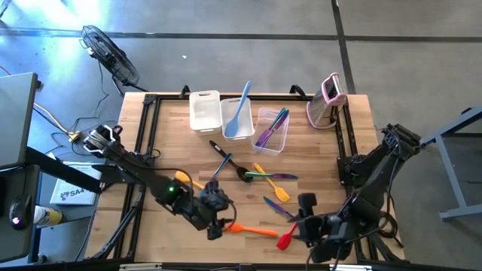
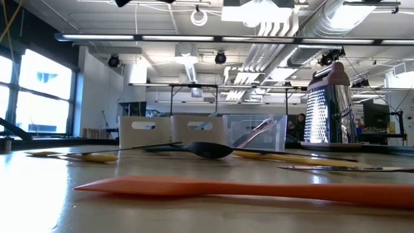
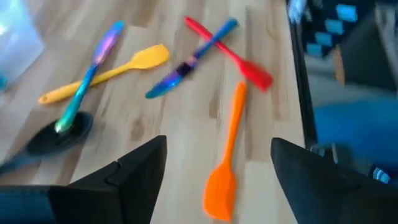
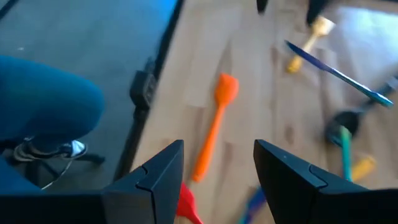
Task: Pick & Place Kitchen Items
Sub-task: Put the orange spatula into the left white bin
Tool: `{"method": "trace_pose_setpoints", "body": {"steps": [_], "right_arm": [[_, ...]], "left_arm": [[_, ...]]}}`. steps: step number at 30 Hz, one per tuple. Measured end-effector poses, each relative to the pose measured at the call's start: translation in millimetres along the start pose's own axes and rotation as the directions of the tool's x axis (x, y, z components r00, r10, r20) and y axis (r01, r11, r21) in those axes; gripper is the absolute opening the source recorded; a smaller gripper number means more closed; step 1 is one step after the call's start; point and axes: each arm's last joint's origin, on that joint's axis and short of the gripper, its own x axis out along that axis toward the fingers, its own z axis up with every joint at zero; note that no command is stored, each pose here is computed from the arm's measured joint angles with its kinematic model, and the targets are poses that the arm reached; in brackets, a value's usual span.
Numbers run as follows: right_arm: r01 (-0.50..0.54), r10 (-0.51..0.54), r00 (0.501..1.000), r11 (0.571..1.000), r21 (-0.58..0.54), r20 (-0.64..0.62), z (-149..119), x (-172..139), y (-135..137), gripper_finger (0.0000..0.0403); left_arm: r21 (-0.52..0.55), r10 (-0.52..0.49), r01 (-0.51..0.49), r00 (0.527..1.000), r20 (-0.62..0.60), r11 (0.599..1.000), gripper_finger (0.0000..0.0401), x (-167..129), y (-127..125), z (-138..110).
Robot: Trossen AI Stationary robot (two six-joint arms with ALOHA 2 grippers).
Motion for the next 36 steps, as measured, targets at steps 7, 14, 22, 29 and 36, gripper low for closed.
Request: {"method": "trace_pose_setpoints", "body": {"steps": [7, 14, 22, 29, 36], "right_arm": [[0.001, -0.001, 1.000, 1.000, 0.002, -0.022, -1, 40, 10, 0.0188], [0.076, -0.074, 0.992, 0.997, 0.017, -0.103, -12, 95, 11, 0.0188], [0.129, -0.122, 0.987, 0.989, 0.072, -0.102, -21, 161, 3, 0.0188], [0.151, -0.143, 0.986, 0.983, 0.104, -0.081, -20, 184, -9, 0.0188], [0.155, -0.148, 0.986, 0.983, 0.103, -0.070, -19, 184, -9, 0.0188]], "left_arm": [[0.268, 0.003, 0.033, 0.991, -0.130, 0.963, 0.0283, 33, -5, -23], [0.291, 0.015, 0.063, 0.966, -0.260, 0.955, 0.0283, 48, -4, -40], [0.295, -0.004, 0.126, 0.924, -0.382, 0.947, 0.0283, 67, -5, -60], [0.325, 0.047, 0.089, 0.920, -0.389, 0.941, 0.0283, 81, -4, -71], [0.285, 0.030, 0.077, 0.936, -0.351, 0.955, 0.0283, 88, -7, -71]]}}
